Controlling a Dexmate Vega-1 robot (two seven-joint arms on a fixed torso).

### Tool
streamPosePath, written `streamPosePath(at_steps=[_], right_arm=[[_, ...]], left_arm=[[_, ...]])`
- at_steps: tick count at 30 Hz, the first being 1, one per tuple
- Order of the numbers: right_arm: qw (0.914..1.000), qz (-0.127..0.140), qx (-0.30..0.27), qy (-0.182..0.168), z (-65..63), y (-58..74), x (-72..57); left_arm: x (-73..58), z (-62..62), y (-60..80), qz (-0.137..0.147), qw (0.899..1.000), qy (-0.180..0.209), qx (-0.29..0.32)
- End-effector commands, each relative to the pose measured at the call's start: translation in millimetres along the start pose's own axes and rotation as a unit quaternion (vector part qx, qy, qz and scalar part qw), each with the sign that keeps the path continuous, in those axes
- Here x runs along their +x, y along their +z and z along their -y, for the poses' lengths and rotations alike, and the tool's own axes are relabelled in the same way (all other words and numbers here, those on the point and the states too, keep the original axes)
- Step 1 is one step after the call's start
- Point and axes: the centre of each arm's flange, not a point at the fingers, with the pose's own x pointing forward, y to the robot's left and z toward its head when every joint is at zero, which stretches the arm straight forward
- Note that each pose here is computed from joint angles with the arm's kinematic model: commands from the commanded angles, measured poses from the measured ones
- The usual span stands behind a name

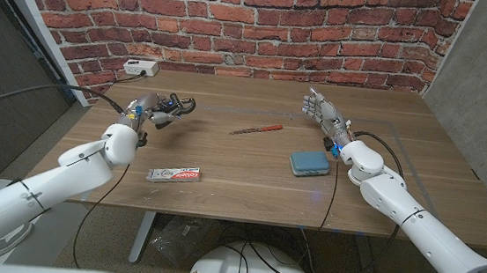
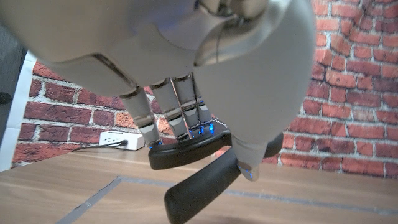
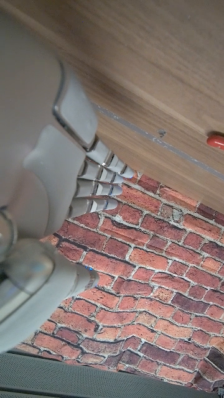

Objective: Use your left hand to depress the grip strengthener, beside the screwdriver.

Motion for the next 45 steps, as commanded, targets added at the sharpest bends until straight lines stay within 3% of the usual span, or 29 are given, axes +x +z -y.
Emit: streamPosePath(at_steps=[1, 9, 25, 45], right_arm=[[0.9999, 0.012, -0.003, -0.002, 0.0, 3.6, -3.3], [0.9997, 0.024, -0.007, 0.0, -1.2, 6.5, -6.3], [0.999, 0.042, -0.014, 0.008, -5.1, 13.6, -8.5], [0.9988, 0.047, -0.011, 0.012, -5.3, 15.4, -9.7]], left_arm=[[-5.6, -8.3, 9.4, 0.053, 0.991, 0.071, -0.103], [-3.0, -7.2, 6.0, 0.076, 0.975, 0.089, -0.187], [5.4, 7.0, -1.7, 0.106, 0.93, 0.11, -0.335], [8.3, 11.5, 11.4, 0.117, 0.93, 0.098, -0.334]])
